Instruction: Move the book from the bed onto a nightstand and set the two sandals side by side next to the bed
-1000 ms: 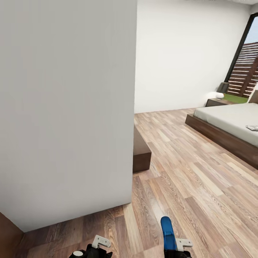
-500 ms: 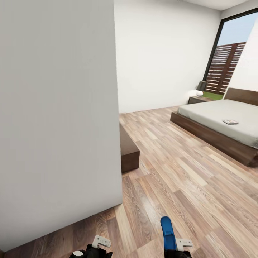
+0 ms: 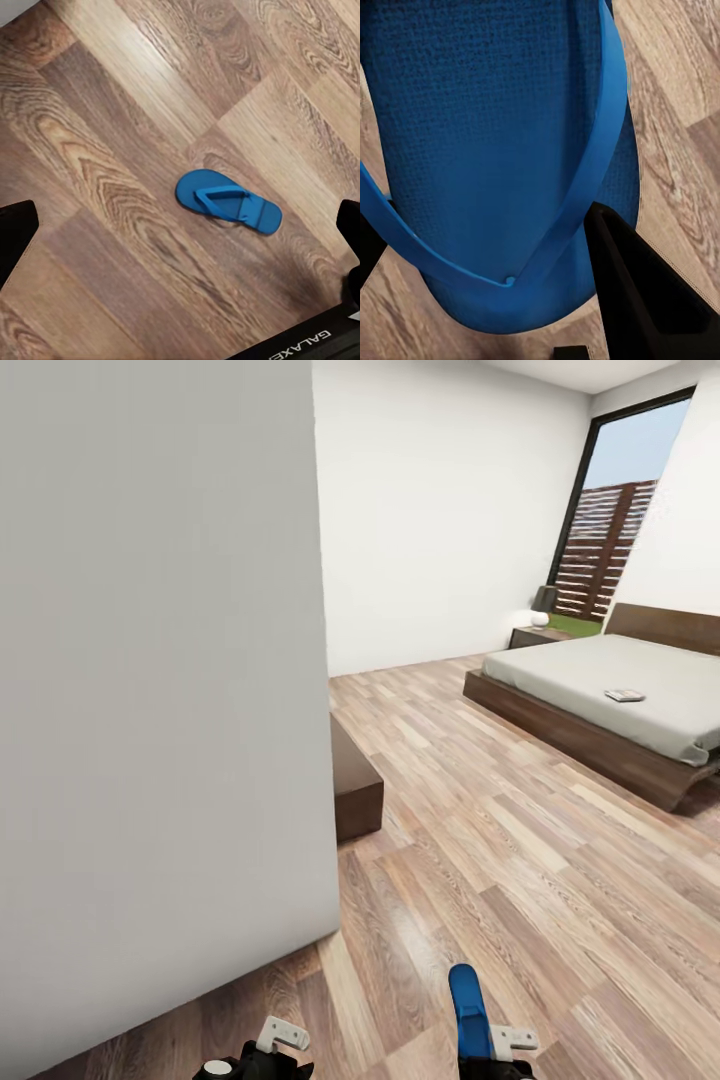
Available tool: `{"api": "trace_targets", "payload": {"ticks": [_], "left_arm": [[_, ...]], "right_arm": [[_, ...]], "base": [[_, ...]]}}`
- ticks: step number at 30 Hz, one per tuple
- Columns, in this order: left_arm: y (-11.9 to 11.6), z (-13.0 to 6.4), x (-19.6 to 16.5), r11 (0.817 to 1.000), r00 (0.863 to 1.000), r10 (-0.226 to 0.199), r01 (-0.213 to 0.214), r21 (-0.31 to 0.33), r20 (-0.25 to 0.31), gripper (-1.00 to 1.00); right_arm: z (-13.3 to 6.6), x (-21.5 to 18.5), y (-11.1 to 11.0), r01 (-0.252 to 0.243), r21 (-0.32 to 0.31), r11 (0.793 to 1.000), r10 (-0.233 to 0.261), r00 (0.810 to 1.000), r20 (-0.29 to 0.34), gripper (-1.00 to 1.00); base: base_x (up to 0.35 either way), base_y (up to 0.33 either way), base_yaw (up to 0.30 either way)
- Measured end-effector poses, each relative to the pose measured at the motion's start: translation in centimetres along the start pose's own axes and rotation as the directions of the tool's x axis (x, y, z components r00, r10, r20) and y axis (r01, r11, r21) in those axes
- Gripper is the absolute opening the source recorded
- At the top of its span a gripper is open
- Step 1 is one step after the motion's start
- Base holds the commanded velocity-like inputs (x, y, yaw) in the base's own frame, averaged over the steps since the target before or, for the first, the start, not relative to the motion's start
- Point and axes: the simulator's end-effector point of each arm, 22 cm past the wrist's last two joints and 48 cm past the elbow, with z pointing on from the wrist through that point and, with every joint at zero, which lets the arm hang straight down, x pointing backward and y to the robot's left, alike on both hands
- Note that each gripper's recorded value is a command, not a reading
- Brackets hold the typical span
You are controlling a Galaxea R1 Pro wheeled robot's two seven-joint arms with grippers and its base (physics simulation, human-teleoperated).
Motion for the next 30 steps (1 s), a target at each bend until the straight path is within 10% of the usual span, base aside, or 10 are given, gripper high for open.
{"api": "trace_targets", "payload": {"ticks": [30], "left_arm": [[0.08,-0.01,0.0,1.0,1.0,0.001,-0.001,-0.001,0.001,1.0]], "right_arm": [[0.0,0.04,0.08,0.0,-0.001,1.0,0.0,1.0,0.0,-1.0]], "base": [[0.013,0.04,-0.183]]}}
